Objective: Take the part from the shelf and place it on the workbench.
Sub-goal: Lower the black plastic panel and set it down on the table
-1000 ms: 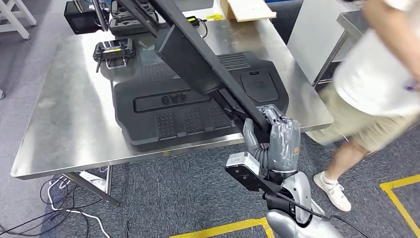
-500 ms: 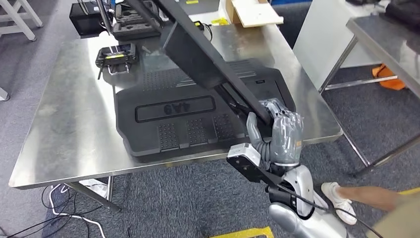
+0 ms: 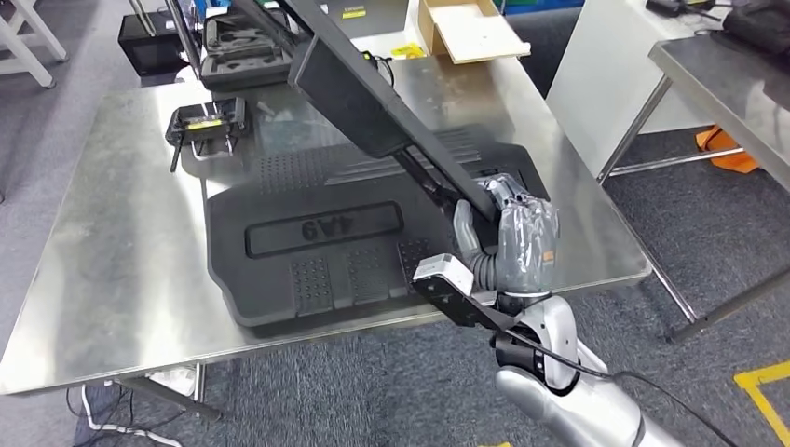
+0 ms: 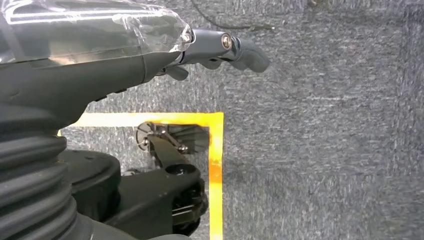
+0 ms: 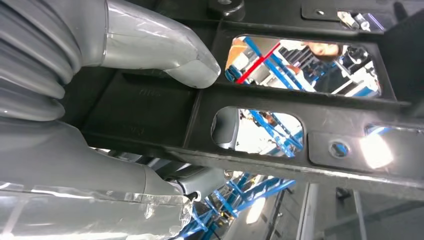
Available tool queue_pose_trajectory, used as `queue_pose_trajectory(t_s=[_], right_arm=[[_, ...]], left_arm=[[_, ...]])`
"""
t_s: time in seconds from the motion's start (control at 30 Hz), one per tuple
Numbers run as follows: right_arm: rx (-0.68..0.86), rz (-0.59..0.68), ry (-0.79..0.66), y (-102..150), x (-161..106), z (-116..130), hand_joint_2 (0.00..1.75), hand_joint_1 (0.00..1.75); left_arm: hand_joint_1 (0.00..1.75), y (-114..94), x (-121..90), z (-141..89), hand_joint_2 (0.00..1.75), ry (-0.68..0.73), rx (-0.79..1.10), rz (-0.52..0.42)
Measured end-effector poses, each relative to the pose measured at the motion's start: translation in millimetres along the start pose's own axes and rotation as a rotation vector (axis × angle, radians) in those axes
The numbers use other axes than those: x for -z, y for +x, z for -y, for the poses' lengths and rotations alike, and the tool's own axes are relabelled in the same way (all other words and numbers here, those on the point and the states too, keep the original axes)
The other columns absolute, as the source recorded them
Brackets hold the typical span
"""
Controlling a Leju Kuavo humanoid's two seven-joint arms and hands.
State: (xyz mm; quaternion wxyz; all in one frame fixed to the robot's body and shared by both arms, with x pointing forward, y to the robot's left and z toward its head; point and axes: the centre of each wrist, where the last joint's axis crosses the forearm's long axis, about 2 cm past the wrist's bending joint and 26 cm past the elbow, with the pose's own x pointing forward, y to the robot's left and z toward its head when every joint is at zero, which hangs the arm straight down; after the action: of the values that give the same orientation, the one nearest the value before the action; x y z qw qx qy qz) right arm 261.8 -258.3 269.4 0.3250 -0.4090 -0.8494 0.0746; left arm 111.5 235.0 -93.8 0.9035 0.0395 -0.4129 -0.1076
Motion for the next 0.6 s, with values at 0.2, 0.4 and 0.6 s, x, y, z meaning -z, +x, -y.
queue_pose_trajectory(t_s=[0.2, 0.4, 0.6], right_arm=[[-0.005, 0.009, 0.004, -0.8, 3.9, -1.4, 1.75, 1.75], [-0.016, 0.007, 0.019, -3.3, 2.1, -3.1, 1.75, 1.75], [-0.020, 0.000, 0.031, -4.4, -1.0, -4.4, 1.75, 1.75]], left_arm=[[0.00, 1.7, 1.5, -1.5, 1.75, 0.004, -0.001, 0.004], [0.00, 0.7, 0.8, -1.7, 1.75, 0.023, 0.008, 0.000], [0.00, -0.5, -0.2, -1.5, 1.75, 0.038, 0.012, -0.010]])
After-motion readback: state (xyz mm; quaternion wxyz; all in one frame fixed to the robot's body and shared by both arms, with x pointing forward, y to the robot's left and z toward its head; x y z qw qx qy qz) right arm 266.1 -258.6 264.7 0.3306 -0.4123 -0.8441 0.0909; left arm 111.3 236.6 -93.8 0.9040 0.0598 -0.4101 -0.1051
